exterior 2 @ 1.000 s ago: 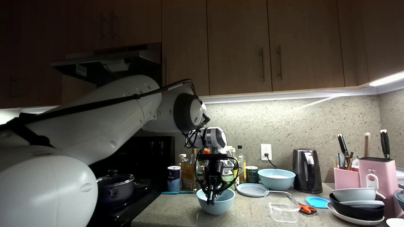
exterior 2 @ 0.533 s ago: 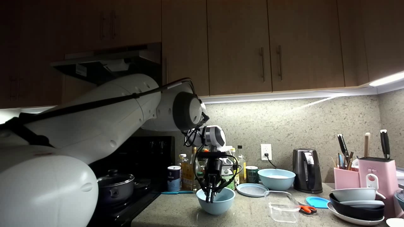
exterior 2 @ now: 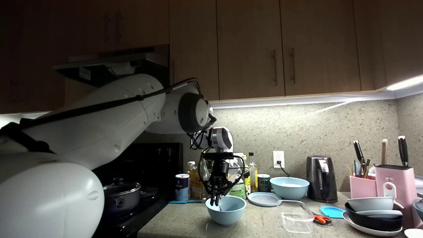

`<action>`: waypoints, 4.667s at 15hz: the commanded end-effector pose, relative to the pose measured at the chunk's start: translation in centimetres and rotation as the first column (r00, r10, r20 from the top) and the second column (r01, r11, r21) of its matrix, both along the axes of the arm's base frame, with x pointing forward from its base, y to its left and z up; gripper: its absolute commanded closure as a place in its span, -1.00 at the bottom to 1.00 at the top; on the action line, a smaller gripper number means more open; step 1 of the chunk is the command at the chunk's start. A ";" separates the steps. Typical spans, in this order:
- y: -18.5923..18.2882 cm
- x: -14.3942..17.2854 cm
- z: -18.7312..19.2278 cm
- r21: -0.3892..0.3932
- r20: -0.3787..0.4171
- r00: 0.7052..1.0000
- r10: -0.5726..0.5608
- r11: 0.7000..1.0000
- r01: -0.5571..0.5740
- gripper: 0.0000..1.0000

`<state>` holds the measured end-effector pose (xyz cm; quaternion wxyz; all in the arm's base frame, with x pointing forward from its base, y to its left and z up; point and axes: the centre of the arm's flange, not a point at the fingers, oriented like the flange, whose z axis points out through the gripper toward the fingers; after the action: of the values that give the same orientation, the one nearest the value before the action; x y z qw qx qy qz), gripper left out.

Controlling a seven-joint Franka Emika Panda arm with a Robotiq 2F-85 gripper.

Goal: Use the spoon to stir the bowl

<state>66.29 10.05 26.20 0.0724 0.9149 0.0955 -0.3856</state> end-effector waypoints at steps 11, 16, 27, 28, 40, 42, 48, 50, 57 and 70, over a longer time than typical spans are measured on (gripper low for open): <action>1.3 0.4 5.0 0.102 0.057 0.998 0.009 0.995 -0.015 0.93; 0.4 0.6 5.0 0.125 0.072 0.997 -0.023 0.992 0.014 0.93; 0.6 1.2 3.5 0.059 0.039 0.999 -0.028 0.998 0.026 0.93; 0.2 1.0 3.6 0.043 0.048 0.998 -0.044 0.998 0.042 0.93; 0.9 1.1 1.8 0.024 -0.015 1.000 0.015 1.000 -0.015 0.93; 2.6 2.2 2.3 -0.023 0.039 0.995 0.090 0.996 -0.089 0.93; 5.1 4.0 5.8 -0.169 0.187 0.965 0.184 0.974 -0.153 0.93; 3.9 4.0 6.5 -0.176 0.198 0.969 0.150 0.978 -0.115 0.93; -1.1 3.1 5.1 -0.131 0.129 0.991 0.029 0.991 -0.012 0.93; -1.7 2.8 2.4 -0.010 0.053 0.998 -0.029 1.000 0.030 0.93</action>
<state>69.13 8.95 28.35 0.0757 0.9257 0.0856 -0.3605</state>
